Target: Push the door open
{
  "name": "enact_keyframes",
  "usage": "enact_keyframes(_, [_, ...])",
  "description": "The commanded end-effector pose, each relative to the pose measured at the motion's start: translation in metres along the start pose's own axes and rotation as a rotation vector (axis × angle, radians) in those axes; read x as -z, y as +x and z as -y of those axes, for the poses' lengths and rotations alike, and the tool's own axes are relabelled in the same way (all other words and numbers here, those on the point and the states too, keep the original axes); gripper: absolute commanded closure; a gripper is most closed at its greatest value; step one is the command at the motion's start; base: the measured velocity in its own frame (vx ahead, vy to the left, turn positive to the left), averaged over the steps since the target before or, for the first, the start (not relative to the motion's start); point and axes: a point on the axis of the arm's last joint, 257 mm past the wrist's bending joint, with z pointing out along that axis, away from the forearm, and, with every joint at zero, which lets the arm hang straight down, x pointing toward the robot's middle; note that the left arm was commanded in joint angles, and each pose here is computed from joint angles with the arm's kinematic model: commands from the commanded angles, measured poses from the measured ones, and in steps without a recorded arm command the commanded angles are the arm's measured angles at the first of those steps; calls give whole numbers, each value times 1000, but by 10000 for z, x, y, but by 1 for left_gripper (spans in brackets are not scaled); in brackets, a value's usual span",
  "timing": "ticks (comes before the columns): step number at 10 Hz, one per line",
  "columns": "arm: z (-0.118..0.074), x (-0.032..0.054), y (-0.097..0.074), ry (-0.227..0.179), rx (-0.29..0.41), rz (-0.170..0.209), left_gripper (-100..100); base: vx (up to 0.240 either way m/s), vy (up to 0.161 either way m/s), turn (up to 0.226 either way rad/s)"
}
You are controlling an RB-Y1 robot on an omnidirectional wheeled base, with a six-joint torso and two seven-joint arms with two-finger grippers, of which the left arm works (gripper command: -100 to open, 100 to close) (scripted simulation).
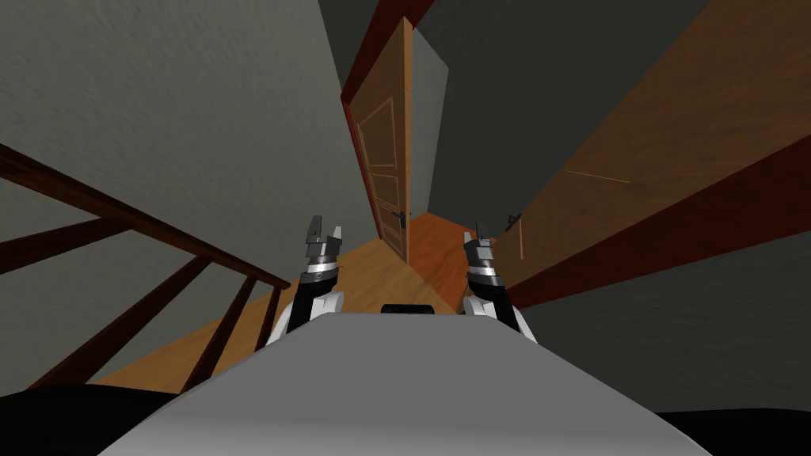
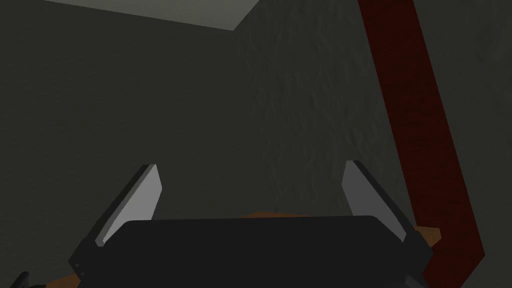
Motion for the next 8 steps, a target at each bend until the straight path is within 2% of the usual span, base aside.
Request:
enact_keyframes(1, [-121, 0, 73, -20, 19, -14, -100, 73, 43, -114])
enact_keyframes(8, [-637, 27, 424, -109, 99, -77, -100, 116, 95, -109])
